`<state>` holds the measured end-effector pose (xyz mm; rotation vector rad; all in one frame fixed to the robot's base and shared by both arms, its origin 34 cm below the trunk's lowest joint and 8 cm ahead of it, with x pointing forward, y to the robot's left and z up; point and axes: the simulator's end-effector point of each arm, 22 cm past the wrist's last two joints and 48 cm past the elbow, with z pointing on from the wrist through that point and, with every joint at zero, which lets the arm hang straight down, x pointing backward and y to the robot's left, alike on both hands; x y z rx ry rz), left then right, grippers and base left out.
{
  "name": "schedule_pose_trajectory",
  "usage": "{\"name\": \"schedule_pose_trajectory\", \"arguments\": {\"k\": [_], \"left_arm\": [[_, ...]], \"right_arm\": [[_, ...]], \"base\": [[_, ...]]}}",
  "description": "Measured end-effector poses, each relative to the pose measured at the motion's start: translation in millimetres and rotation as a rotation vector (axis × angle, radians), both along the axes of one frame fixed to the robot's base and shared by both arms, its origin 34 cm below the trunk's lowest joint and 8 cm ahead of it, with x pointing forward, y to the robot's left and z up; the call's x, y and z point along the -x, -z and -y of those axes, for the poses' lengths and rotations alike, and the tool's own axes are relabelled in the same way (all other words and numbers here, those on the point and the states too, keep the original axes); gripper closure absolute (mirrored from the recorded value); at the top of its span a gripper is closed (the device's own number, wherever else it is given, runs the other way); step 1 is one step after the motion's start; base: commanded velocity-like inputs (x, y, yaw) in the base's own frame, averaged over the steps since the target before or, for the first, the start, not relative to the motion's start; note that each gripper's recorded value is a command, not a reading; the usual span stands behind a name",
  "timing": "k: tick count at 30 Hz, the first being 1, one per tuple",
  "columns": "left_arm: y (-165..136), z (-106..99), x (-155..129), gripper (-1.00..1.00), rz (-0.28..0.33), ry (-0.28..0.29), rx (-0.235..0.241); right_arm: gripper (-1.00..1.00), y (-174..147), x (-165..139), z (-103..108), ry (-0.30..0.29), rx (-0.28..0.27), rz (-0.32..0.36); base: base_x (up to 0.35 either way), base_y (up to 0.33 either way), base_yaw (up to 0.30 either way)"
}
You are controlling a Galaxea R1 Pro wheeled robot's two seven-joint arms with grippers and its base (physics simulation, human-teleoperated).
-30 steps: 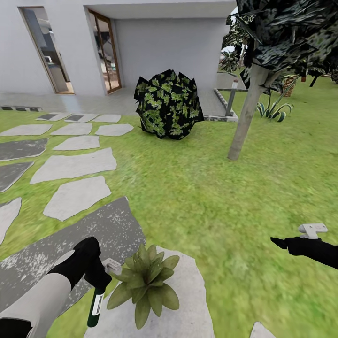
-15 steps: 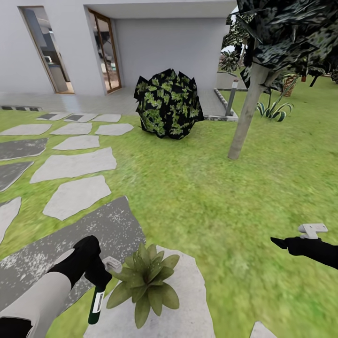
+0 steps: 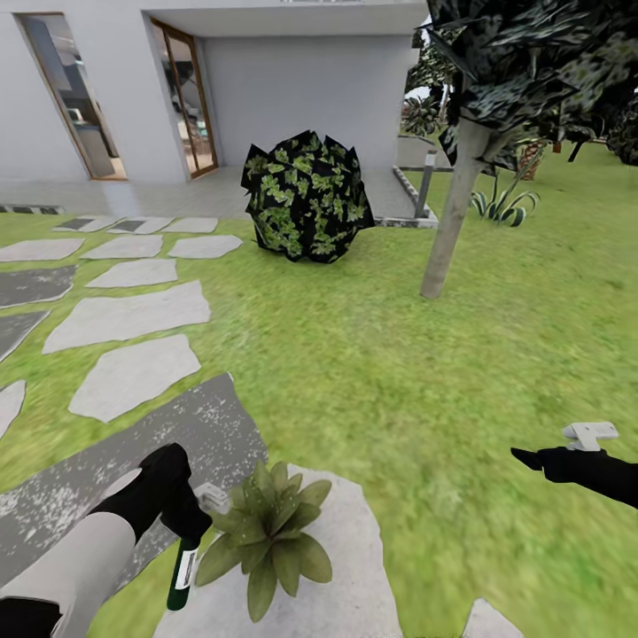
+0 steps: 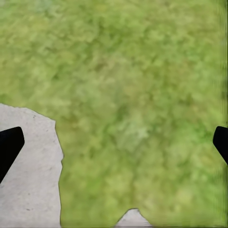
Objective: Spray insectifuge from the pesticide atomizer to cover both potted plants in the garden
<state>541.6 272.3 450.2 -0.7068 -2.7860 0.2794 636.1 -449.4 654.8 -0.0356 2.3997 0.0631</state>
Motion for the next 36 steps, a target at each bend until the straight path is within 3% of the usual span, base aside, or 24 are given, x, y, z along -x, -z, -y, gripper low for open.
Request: {"name": "schedule_pose_trajectory", "arguments": {"k": [13, 21, 30, 36], "left_arm": [[-4.1, 8.8, -8.2, 1.00, 0.014, 0.004, 0.012], [-15.3, 42.1, -27.7, 1.00, 0.040, 0.020, 0.051], [-15.1, 42.4, -25.4, 1.00, 0.025, 0.009, 0.041], [-12.3, 40.5, -20.1, 1.00, 0.015, 0.050, 0.017]], "right_arm": [[-1.00, 0.0, -0.1, 0.0, -0.001, 0.001, 0.001], [-1.00, -0.2, -0.3, 0.1, -0.001, 0.001, 0.001], [-1.00, -0.2, -0.1, 0.4, 0.000, 0.001, 0.001], [-1.00, -0.3, -0.2, 0.5, 0.001, 0.001, 0.001]], "base": [[0.000, 0.000, -0.120], [0.000, 0.000, -0.002], [0.000, 0.000, 0.000], [0.000, 0.000, 0.000]]}}
